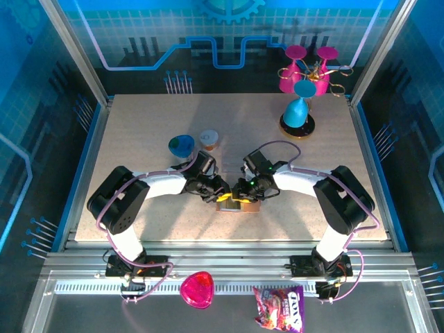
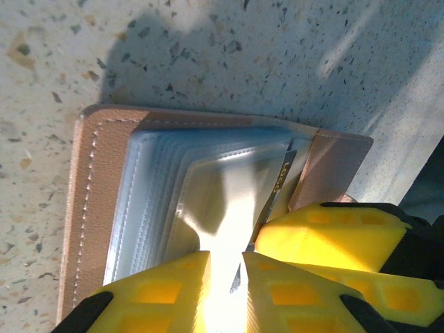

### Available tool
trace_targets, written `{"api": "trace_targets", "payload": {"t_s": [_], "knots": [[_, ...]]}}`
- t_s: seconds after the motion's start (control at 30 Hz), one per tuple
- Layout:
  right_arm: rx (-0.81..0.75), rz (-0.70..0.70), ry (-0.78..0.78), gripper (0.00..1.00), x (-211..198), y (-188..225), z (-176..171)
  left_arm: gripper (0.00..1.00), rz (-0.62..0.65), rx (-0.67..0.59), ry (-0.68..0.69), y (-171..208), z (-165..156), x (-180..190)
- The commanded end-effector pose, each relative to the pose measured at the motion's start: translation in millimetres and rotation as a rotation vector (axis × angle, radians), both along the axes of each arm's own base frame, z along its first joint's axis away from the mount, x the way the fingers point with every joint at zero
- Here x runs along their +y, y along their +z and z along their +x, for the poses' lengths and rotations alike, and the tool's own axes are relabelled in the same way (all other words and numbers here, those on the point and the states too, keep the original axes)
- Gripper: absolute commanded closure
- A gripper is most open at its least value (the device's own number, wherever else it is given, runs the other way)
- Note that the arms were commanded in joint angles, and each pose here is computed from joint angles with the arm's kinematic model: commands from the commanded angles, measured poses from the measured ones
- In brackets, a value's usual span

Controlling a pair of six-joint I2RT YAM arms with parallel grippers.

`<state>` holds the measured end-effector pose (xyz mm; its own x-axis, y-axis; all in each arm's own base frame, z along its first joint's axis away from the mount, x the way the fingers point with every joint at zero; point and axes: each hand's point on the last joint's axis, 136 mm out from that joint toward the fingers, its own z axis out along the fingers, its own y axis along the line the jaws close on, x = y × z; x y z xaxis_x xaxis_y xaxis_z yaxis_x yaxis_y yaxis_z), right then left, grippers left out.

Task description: Take the credit cards out of the card holder

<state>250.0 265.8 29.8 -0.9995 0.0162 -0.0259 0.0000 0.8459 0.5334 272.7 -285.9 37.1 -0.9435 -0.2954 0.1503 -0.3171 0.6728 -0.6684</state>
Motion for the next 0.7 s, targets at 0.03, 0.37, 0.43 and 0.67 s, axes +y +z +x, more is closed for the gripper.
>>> {"api": "trace_targets", "payload": {"t_s": [0.03,0.37,0.43,0.67], "knots": [[-0.016,-0.001,-0.005,0.68,-6,6,0,0.81,0.032,0.018,0.000,-9,-5,7],[-0.035,0.122,-0.043,0.73,-16,15,4,0.82,0.054,0.021,0.002,-13,-7,11],[-0.027,0.148,-0.041,0.74,-16,13,4,0.82,0.055,0.019,0.001,-12,-6,11],[0.006,0.146,-0.055,0.77,-23,-4,3,0.82,0.056,0.013,-0.001,-10,-3,9]]}}
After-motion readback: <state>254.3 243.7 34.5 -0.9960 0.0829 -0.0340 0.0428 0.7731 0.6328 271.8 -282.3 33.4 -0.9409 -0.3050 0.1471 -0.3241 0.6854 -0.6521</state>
